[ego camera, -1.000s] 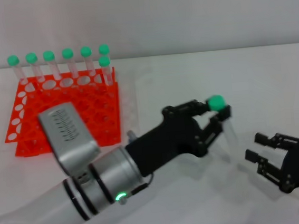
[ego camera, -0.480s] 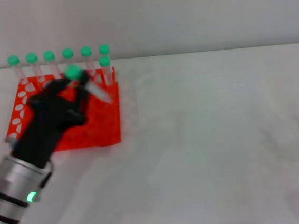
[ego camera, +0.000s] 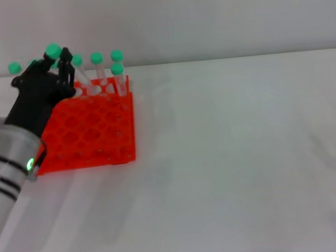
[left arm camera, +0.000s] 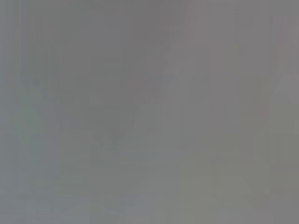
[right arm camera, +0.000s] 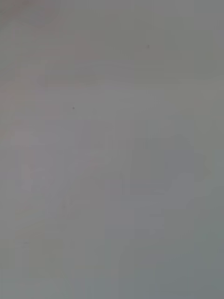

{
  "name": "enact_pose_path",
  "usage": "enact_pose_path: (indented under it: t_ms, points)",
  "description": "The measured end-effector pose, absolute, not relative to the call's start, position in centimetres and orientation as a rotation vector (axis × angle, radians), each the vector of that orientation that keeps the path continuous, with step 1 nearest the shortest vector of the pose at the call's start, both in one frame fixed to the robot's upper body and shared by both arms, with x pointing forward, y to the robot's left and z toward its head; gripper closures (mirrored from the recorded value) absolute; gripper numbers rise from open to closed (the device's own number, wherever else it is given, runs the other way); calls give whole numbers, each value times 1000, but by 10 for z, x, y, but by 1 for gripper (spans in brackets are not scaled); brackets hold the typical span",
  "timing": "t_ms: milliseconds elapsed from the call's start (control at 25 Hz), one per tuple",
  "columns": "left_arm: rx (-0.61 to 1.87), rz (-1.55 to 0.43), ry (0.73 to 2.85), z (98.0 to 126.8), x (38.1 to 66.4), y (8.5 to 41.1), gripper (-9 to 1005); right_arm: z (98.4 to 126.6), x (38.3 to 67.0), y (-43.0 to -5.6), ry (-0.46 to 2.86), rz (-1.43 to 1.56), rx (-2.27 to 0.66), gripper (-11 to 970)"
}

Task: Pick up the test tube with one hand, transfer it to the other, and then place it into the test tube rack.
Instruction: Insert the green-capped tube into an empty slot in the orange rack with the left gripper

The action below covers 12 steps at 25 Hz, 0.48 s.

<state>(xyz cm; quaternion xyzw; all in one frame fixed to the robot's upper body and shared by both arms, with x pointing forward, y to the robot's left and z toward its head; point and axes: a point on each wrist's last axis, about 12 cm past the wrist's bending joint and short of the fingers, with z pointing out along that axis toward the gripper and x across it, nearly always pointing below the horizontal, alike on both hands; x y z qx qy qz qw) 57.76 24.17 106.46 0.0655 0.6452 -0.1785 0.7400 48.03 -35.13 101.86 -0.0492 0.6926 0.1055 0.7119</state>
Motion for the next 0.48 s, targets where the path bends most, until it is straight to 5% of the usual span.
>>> enact_pose_path:
  t_ms: [480]
  points:
    - [186, -353, 1564, 1067, 612, 224, 743, 1019, 490, -346, 1549, 247, -113, 82]
